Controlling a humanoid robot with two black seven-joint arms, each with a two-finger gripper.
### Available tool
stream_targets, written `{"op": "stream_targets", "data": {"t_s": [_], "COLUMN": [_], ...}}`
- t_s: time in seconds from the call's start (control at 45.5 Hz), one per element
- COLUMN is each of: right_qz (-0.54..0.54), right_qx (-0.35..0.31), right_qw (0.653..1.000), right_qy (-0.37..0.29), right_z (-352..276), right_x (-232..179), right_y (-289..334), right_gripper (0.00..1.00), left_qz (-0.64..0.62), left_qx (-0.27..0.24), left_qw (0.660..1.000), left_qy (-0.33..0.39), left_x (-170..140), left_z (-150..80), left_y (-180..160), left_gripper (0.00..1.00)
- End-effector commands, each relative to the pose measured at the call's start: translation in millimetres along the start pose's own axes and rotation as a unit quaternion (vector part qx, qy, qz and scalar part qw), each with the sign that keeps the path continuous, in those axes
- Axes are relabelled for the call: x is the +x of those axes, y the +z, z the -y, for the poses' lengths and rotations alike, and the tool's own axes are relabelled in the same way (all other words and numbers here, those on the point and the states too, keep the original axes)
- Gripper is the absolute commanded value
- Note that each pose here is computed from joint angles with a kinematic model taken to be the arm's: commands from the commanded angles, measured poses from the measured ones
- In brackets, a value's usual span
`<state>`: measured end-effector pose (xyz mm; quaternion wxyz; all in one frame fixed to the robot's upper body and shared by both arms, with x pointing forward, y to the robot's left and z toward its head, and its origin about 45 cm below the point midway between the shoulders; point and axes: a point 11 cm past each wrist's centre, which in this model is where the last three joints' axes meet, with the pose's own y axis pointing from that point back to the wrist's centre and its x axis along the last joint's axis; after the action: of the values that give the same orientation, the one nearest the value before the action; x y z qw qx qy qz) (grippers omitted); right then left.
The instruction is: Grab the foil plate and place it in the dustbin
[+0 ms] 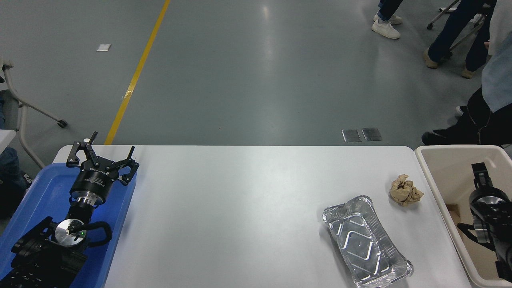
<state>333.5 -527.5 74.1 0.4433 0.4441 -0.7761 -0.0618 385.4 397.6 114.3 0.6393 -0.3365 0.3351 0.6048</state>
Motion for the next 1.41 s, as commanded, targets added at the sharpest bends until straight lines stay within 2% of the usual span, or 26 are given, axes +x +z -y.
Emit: {"op": "stream_targets", "data": {"t_s": [0.0,0.901,0.989,1.099,1.385], "right_qz": [0.005,0.000,-0.007,-0.009,-0.015], "right_qx": [-0.001,-0.001,0.001,0.003,0.023], "right_qw": [1.000,1.000,1.000,0.999,0.993], "right_qy": [-0.005,-0.001,-0.011,-0.054,-0.114], "right_z": [-2,0,0,1,-8], "right_x": [-12,3,1,1,48], "right_y": [1,2,5,2,-41], "right_gripper": [1.00,1.00,1.00,1.00,1.00], "left_qz": [-0.001,-0.002,-0.001,-0.001,0.000], "left_qx": [-0.001,-0.001,-0.001,-0.001,0.000], "left_qw": [1.000,1.000,1.000,1.000,1.000], "left_qy": [0.000,0.000,0.000,0.000,0.000], "left_x": [0,0,0,0,0], "left_z": [0,0,0,0,0], "left_y": [0,0,0,0,0], "left_gripper": [0.99,0.99,0.99,0.99,0.99]}}
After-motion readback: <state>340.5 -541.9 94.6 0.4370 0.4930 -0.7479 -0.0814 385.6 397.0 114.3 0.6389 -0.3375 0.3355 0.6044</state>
